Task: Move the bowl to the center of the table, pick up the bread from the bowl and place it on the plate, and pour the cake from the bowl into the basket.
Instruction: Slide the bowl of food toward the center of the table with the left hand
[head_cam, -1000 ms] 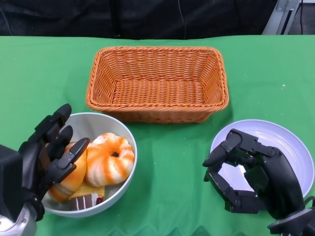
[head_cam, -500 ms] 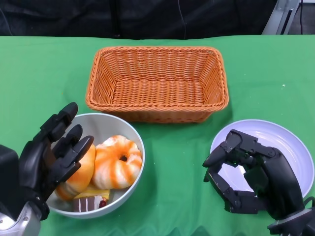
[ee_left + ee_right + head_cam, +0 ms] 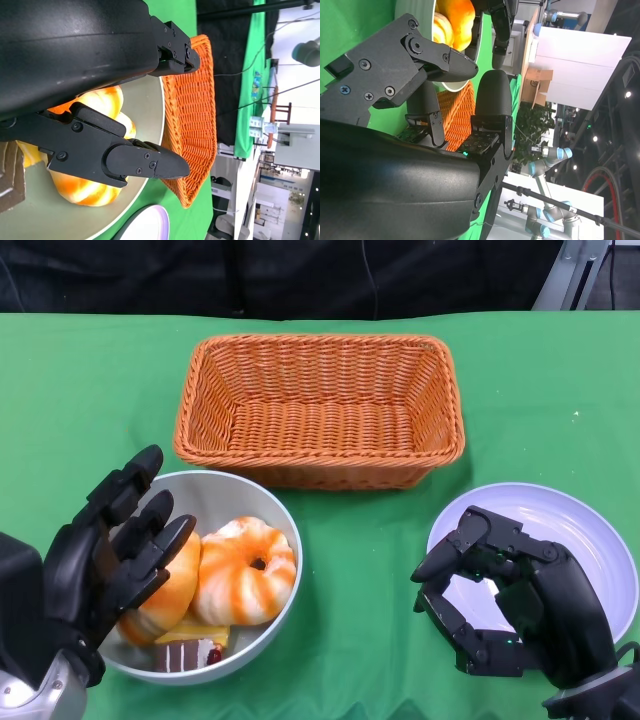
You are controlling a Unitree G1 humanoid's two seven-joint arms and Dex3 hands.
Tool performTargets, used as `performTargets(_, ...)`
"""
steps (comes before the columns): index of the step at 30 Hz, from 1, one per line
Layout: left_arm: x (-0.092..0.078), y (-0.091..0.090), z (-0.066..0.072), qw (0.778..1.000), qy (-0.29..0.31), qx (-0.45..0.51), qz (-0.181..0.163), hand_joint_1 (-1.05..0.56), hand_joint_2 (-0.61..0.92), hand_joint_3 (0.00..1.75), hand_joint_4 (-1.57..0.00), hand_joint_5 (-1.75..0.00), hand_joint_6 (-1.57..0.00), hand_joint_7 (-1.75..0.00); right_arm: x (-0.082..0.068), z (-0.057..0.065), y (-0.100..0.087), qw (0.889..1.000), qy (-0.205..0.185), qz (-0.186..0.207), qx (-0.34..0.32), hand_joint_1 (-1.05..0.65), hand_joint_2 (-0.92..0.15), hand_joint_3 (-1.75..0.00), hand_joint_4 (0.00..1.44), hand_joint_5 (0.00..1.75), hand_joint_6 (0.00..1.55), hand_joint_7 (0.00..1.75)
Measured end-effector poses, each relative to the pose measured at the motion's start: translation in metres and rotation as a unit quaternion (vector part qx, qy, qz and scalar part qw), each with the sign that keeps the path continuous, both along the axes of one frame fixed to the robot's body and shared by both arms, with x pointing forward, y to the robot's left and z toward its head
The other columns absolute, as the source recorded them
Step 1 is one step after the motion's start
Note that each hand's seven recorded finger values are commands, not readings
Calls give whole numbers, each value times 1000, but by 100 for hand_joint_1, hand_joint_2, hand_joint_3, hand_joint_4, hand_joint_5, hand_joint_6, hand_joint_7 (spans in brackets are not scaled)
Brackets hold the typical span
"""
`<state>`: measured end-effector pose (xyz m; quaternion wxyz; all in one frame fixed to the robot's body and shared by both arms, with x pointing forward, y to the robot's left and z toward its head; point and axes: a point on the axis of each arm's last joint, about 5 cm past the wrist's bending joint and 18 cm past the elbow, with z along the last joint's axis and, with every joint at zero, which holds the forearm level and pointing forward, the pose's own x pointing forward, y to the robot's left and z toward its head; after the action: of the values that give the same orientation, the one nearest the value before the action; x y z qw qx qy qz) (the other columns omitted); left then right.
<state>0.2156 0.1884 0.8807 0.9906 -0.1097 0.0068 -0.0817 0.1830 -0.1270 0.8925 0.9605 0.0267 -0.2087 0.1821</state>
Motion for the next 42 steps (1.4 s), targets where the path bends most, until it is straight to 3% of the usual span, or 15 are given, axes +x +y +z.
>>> performTargets(3,-1,0,0,1000,-3,6,1,-58,92,27,-15,-1,-19,0,0,0,0,1000,-1,0,0,-19,-46,-99,73,149,69,125)
performTargets(6,-2,4,4,999,-24,39,5,-61,92,17,-39,-6,-41,-4,0,0,0,1000,-2,0,-1,-19,-46,-99,74,150,69,125)
performTargets(8,-1,11,15,995,-62,76,10,-62,92,16,-45,-7,-46,-4,0,-1,0,1000,0,0,-2,-19,-46,-99,74,150,69,125)
performTargets(12,0,20,31,987,-122,105,21,-64,92,16,-49,-6,-47,-3,0,-1,0,1000,0,1,-2,-20,-46,-100,74,150,69,125)
performTargets(20,1,39,41,977,-168,130,30,-62,92,17,-49,-3,-45,0,0,-1,0,1000,0,3,3,-19,-47,-97,73,151,69,126)
performTargets(29,11,61,37,961,-180,200,59,-69,92,19,-48,-2,-43,0,0,-1,0,1000,0,2,3,-19,-46,-99,73,150,69,126)
performTargets(42,23,69,7,959,-103,260,50,-65,92,22,-40,0,-36,0,-1,-1,0,1000,-2,4,4,-19,-46,-99,74,149,69,125)
